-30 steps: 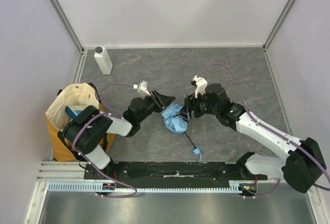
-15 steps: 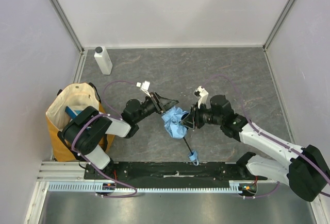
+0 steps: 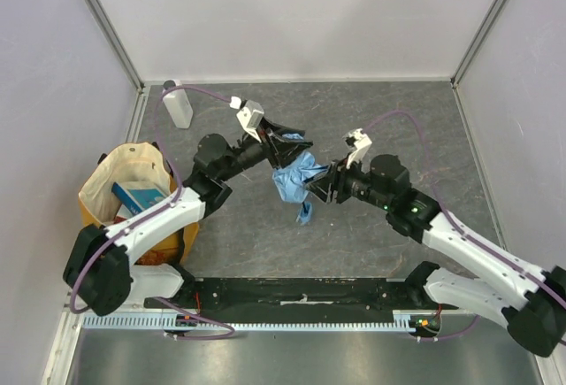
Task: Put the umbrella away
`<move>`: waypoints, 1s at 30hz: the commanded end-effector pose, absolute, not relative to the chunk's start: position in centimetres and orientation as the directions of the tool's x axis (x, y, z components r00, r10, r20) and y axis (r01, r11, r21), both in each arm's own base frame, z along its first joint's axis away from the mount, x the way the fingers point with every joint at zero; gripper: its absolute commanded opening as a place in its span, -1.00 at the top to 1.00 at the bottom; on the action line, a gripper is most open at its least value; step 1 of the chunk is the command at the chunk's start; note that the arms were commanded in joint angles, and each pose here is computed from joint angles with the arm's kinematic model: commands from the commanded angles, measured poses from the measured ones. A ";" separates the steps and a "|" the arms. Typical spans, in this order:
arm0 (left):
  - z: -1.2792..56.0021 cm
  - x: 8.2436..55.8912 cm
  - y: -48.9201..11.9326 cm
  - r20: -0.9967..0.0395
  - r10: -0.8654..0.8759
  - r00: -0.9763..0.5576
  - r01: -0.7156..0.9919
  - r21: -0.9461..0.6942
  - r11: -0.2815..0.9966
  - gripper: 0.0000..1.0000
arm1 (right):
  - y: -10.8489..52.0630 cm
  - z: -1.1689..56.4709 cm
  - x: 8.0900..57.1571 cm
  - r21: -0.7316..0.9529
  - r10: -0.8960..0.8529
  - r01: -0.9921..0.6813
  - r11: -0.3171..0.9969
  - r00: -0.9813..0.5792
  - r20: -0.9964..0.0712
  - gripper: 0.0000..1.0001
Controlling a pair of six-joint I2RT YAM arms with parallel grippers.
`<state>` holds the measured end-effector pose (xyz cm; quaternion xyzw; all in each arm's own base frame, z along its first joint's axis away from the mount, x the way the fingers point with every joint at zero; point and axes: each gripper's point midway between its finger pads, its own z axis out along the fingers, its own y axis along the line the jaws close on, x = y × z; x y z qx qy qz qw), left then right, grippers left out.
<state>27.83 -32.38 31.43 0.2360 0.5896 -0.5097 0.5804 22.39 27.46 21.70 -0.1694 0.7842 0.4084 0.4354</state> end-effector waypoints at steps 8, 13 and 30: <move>32.5 26.9 -33.9 -0.979 -0.077 0.191 0.896 0.142 0.420 0.96 | 22.8 23.5 22.7 0.417 0.166 -0.528 0.740 -0.457 -0.874 -0.21; 26.5 26.9 -35.1 -0.996 -0.078 0.046 0.919 0.012 0.395 0.96 | 22.7 22.2 22.5 0.417 0.152 -0.520 0.746 -0.477 -0.866 -0.22; 14.4 23.3 -36.0 -0.975 -0.031 -0.222 0.881 -0.214 0.422 0.96 | 22.4 17.8 20.0 0.399 0.038 -0.577 0.713 -0.536 -0.843 -0.31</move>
